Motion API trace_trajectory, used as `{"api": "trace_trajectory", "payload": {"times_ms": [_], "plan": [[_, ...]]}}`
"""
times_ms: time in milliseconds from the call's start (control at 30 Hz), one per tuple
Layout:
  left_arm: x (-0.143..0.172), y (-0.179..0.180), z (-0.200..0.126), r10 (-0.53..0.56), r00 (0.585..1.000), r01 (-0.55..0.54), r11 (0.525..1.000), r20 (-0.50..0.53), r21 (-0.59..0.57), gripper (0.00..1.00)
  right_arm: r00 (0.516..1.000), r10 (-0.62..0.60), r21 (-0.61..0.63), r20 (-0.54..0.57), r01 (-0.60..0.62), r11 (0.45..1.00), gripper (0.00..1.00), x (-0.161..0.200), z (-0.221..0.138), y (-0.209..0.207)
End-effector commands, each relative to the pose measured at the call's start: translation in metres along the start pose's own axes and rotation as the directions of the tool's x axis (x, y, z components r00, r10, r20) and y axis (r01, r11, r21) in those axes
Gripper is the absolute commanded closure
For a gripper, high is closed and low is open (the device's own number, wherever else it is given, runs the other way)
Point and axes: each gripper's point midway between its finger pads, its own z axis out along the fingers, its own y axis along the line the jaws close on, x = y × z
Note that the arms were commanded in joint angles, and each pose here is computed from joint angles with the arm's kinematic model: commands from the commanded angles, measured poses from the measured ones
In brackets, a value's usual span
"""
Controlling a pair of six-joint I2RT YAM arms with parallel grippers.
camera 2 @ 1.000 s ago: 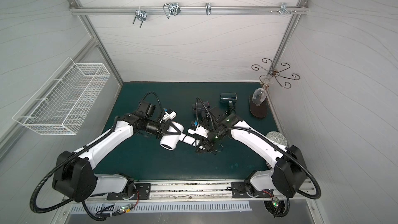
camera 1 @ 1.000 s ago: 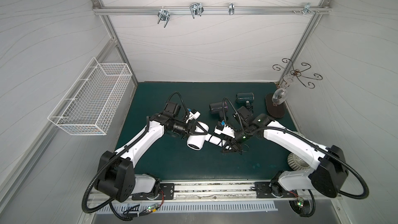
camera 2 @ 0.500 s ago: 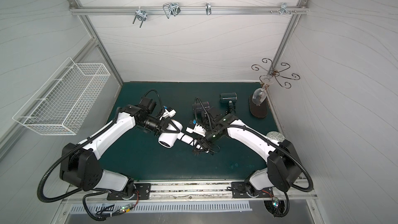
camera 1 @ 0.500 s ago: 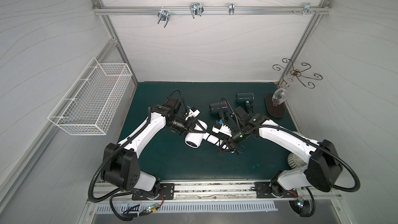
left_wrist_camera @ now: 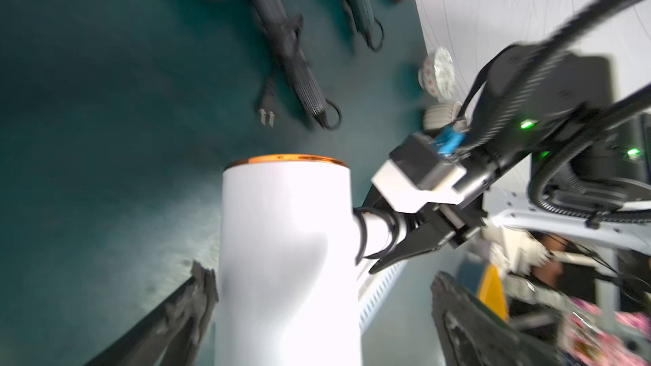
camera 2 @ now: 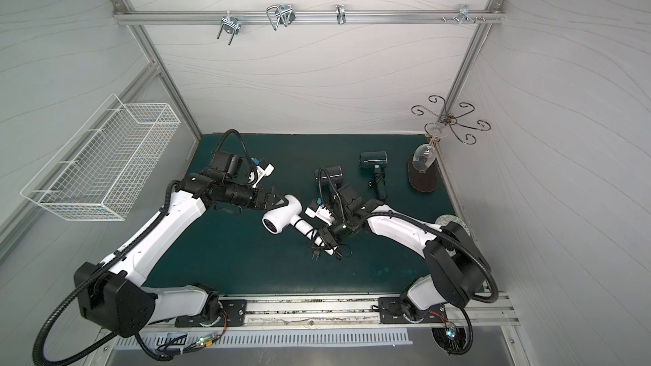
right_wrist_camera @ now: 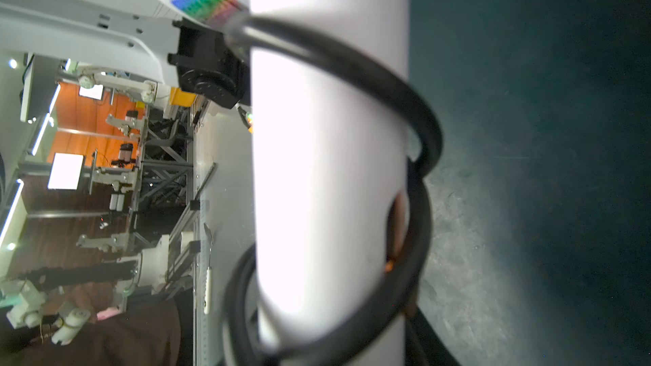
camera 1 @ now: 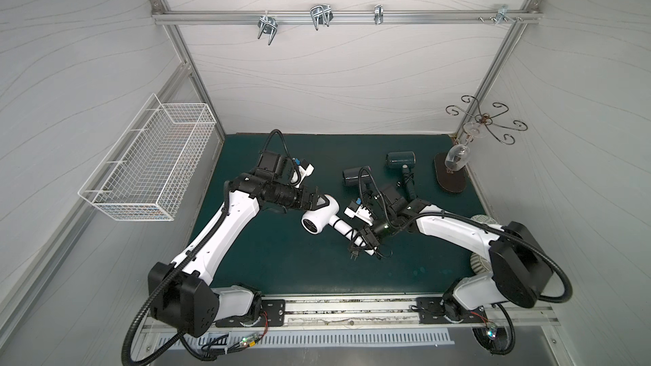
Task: Wrap the cord around the hair dryer
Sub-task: Place the hair dryer at the center of the board.
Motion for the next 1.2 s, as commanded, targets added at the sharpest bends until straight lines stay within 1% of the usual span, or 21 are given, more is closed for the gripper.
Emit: {"api": "trace_trajectory", "payload": {"times_ms": [0,133,233,333,400,467,533,667,733,833,967,1033,1067,1167], "plan": [[-0.022,0.013,-0.012,0.036,0.991,-0.022,0.994,0.128,-0.109,0.02,0.999,0.011,-0.039,0.045,-0.009,0.999,1.0,-0.022,0.025,0.0],[-0.025,0.019,-0.023,0.044,0.98,-0.011,0.985,0.193,-0.171,0.02,0.996,0.088,0.004,0.019,-0.088,0.996,1.0,-0.036,0.058,-0.015],[-0.021,0.023,-0.026,0.048,0.978,-0.008,0.981,0.202,-0.192,0.02,0.987,0.162,0.032,0.0,-0.162,0.986,1.0,-0.037,0.074,-0.029],[-0.017,0.027,-0.027,0.042,0.979,0.001,0.978,0.199,-0.21,0.02,0.97,0.245,0.032,0.006,-0.245,0.969,1.0,-0.037,0.086,-0.042],[-0.015,0.028,-0.028,0.04,0.979,0.004,0.977,0.202,-0.215,0.02,0.96,0.278,0.036,0.002,-0.278,0.96,1.0,-0.038,0.093,-0.049],[-0.013,0.029,-0.027,0.038,0.979,0.006,0.977,0.201,-0.213,0.02,0.953,0.302,0.046,-0.012,-0.301,0.953,1.0,-0.037,0.099,-0.055],[-0.011,0.03,-0.026,0.034,0.98,0.009,0.976,0.195,-0.216,0.02,0.944,0.327,0.066,-0.049,-0.323,0.944,1.0,-0.03,0.106,-0.061],[-0.008,0.032,-0.025,0.035,0.982,0.007,0.976,0.187,-0.216,0.02,0.934,0.345,0.087,-0.095,-0.337,0.937,1.0,-0.013,0.108,-0.066],[-0.007,0.032,-0.025,0.032,0.982,0.009,0.976,0.185,-0.217,0.02,0.933,0.342,0.097,-0.112,-0.332,0.938,0.88,-0.007,0.108,-0.068],[-0.005,0.034,-0.024,0.03,0.983,0.011,0.976,0.183,-0.218,0.02,0.934,0.337,0.094,-0.12,-0.327,0.94,0.62,-0.004,0.107,-0.066],[-0.003,0.035,-0.023,0.028,0.983,0.013,0.975,0.181,-0.221,0.02,0.937,0.329,0.121,-0.12,-0.315,0.941,0.25,0.0,0.102,-0.067],[-0.004,0.036,-0.022,0.025,0.983,0.015,0.975,0.18,-0.22,0.02,0.942,0.316,0.135,-0.113,-0.3,0.944,0.11,-0.002,0.098,-0.066],[-0.004,0.036,-0.022,0.023,0.984,0.017,0.975,0.179,-0.22,0.02,0.945,0.31,0.15,-0.106,-0.293,0.944,0.02,-0.003,0.096,-0.067],[-0.004,0.036,-0.021,0.017,0.984,0.022,0.976,0.179,-0.216,0.02,0.954,0.286,0.173,-0.087,-0.269,0.947,0.01,-0.008,0.089,-0.065]]}}
